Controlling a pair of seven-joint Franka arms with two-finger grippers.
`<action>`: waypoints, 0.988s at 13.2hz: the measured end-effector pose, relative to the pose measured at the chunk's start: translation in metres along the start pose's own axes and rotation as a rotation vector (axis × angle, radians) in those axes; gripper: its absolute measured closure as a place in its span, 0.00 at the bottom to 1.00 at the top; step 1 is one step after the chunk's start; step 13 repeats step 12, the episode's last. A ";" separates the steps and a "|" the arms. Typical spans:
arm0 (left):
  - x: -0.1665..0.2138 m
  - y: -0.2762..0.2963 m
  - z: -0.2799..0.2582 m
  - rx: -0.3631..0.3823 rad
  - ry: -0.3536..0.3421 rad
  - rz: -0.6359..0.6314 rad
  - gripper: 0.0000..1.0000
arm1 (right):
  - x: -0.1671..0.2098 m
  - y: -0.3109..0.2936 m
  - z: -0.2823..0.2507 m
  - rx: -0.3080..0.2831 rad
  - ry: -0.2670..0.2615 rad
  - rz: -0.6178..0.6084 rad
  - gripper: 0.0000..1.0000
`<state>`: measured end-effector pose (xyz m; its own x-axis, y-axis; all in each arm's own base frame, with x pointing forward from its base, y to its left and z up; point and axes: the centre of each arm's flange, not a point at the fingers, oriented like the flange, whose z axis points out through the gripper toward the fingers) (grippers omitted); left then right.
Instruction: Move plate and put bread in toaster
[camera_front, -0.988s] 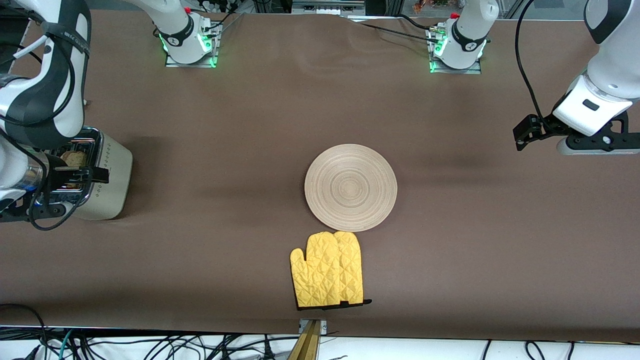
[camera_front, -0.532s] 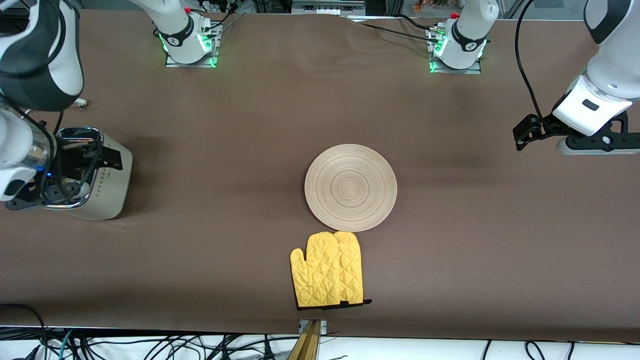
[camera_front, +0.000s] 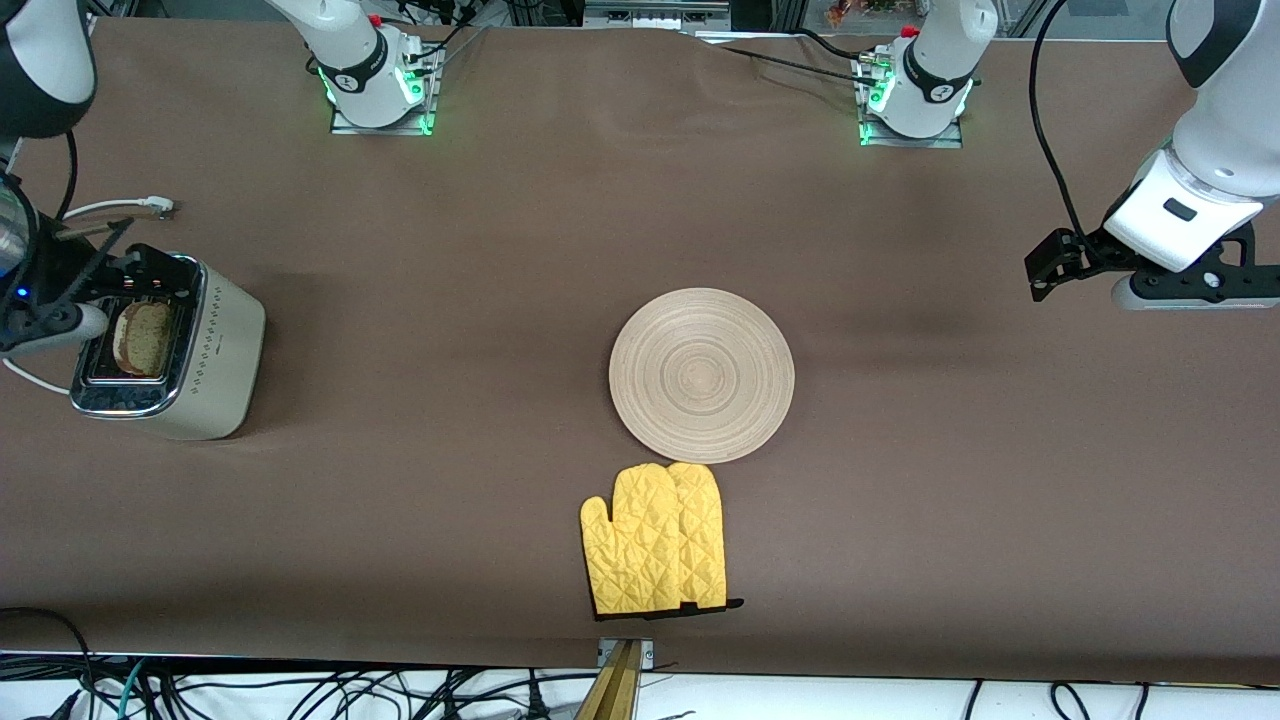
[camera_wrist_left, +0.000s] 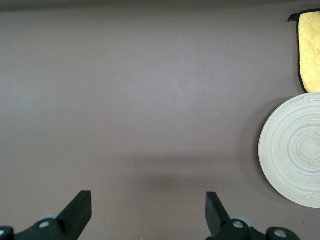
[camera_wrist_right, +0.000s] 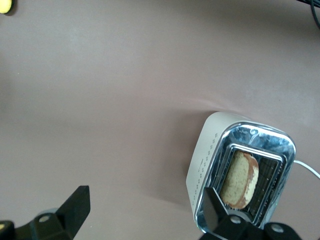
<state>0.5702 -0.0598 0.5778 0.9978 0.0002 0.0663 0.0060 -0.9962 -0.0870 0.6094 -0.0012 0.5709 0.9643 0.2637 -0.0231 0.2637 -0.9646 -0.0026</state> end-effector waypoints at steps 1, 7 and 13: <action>0.000 0.000 0.000 0.000 0.000 0.001 0.00 | -0.006 0.000 -0.003 0.002 0.006 0.001 0.00; 0.000 0.002 -0.001 0.000 0.001 0.004 0.00 | -0.015 -0.006 0.002 0.008 -0.006 0.021 0.00; 0.000 0.003 -0.001 0.000 0.001 0.005 0.00 | -0.012 -0.003 0.003 0.003 0.003 0.024 0.00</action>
